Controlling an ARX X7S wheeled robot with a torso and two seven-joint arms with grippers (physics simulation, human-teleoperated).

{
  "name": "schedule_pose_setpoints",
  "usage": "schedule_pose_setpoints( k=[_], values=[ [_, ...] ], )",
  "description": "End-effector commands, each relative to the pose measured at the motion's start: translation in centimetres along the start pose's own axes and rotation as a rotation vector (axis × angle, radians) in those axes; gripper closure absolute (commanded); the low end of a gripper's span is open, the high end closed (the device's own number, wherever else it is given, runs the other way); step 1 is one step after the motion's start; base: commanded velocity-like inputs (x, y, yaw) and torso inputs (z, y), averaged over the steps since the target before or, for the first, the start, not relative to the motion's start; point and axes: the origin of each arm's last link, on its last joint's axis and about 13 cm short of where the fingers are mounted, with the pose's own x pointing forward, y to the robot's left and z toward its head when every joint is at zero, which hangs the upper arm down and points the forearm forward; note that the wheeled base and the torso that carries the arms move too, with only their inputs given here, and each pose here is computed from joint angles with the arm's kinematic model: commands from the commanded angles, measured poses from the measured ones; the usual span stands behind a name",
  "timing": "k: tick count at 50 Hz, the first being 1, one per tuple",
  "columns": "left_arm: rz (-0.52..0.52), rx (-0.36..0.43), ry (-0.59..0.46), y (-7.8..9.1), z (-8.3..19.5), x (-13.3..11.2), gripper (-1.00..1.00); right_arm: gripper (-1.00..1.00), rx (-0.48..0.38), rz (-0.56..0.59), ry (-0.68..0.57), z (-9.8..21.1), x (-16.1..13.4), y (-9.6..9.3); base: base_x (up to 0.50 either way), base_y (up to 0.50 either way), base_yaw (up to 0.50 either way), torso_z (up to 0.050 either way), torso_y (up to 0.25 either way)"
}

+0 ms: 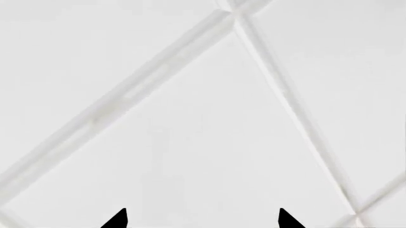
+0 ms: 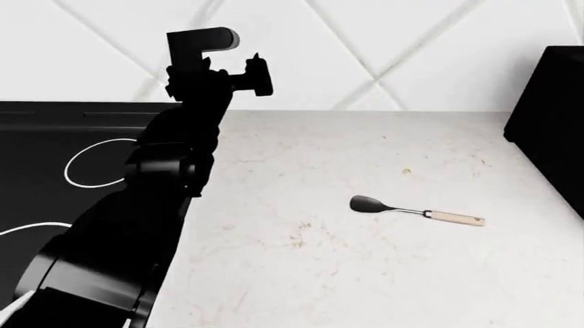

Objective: Pick the honey bottle and bar from the counter and place them in the cabinets closest to them.

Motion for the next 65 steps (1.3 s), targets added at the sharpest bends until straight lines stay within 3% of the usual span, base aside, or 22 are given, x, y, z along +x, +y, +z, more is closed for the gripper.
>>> schedule_pose_setpoints(
  k=[1, 5, 6, 19, 33, 49, 65],
  values=[
    [-0.003, 0.008, -0.001, -0.1, 0.0, 0.0, -1.0, 1.0, -0.02, 0.013, 0.252, -3.7, 4.3, -0.2, 0.0, 0.0, 0.0, 0.0, 0.0],
    [-0.003, 0.01, -0.003, 0.0, 0.0, 0.0, -1.0, 1.0, -0.016, -0.001, 0.26, -4.1, 4.6, -0.5, 0.0, 0.0, 0.0, 0.0, 0.0],
    [-0.002, 0.011, -0.004, 0.0, 0.0, 0.0, -1.0, -1.0, -0.024, 0.002, 0.262, -4.2, 4.6, -0.4, 0.0, 0.0, 0.0, 0.0, 0.0],
    [-0.006, 0.022, -0.004, -0.1, 0.0, 0.0, -1.0, -1.0, -0.036, -0.011, 0.238, -4.2, 4.5, -0.6, 0.0, 0.0, 0.0, 0.0, 0.0],
    [-0.011, 0.023, -0.004, -0.1, 0.0, 0.0, -1.0, -1.0, -0.061, 0.018, 0.075, -2.4, 2.5, 0.2, 0.0, 0.0, 0.0, 0.0, 0.0],
    [-0.013, 0.024, -0.005, -0.1, -0.1, 0.0, -1.0, -1.0, -0.079, 0.013, -0.015, -1.3, 1.3, 0.5, 0.0, 0.0, 0.0, 0.0, 0.0],
    [-0.017, 0.034, -0.004, -0.2, -0.1, 0.0, -1.0, -1.0, -0.05, -0.003, -0.164, 0.3, -0.5, 0.5, 0.0, 0.0, 0.0, 0.0, 0.0]
  ],
)
